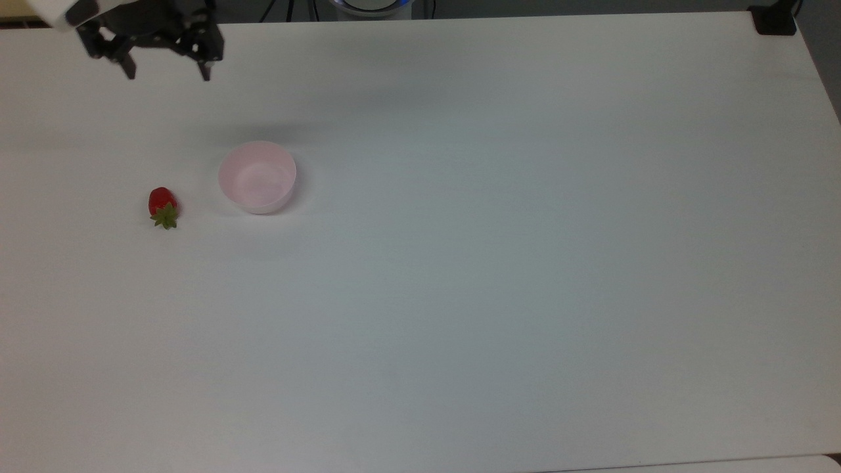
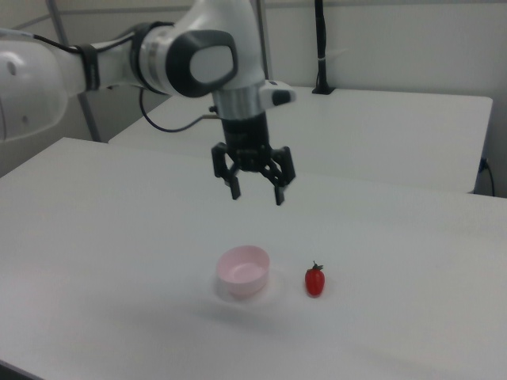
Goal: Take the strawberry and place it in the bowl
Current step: 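Move the open gripper down over the red strawberry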
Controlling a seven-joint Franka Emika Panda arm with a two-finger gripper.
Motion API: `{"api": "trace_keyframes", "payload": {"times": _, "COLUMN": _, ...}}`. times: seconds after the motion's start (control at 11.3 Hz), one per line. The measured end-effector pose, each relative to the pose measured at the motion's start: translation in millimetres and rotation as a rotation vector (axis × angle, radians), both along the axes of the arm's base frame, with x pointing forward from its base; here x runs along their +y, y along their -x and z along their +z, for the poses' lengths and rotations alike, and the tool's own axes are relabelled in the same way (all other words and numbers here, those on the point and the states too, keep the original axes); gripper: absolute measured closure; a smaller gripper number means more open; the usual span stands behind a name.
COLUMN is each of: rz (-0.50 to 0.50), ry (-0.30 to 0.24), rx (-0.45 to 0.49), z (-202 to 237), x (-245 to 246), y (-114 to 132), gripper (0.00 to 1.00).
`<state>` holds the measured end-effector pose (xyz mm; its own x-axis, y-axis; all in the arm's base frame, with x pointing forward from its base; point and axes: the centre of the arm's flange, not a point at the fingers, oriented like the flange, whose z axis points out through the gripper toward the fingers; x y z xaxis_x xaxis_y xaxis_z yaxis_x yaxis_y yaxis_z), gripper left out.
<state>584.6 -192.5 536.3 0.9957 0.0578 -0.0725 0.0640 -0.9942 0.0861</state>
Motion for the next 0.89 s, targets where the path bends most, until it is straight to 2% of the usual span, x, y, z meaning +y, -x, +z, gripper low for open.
{"api": "trace_keyframes", "payload": {"times": 0.44, "rz": 0.071, "ry": 0.007, "rx": 0.000, "z": -69, "x": -67, "y": -14, "gripper": 0.00}}
{"api": "trace_keyframes", "payload": {"times": 0.71, "rz": 0.093, "ry": 0.009, "rx": 0.009, "z": -119, "x": -80, "y": -28, "gripper": 0.00}}
{"api": "trace_keyframes", "payload": {"times": 0.89, "rz": 0.106, "ry": 0.018, "rx": -0.003, "z": -154, "x": -82, "y": -40, "gripper": 0.04}}
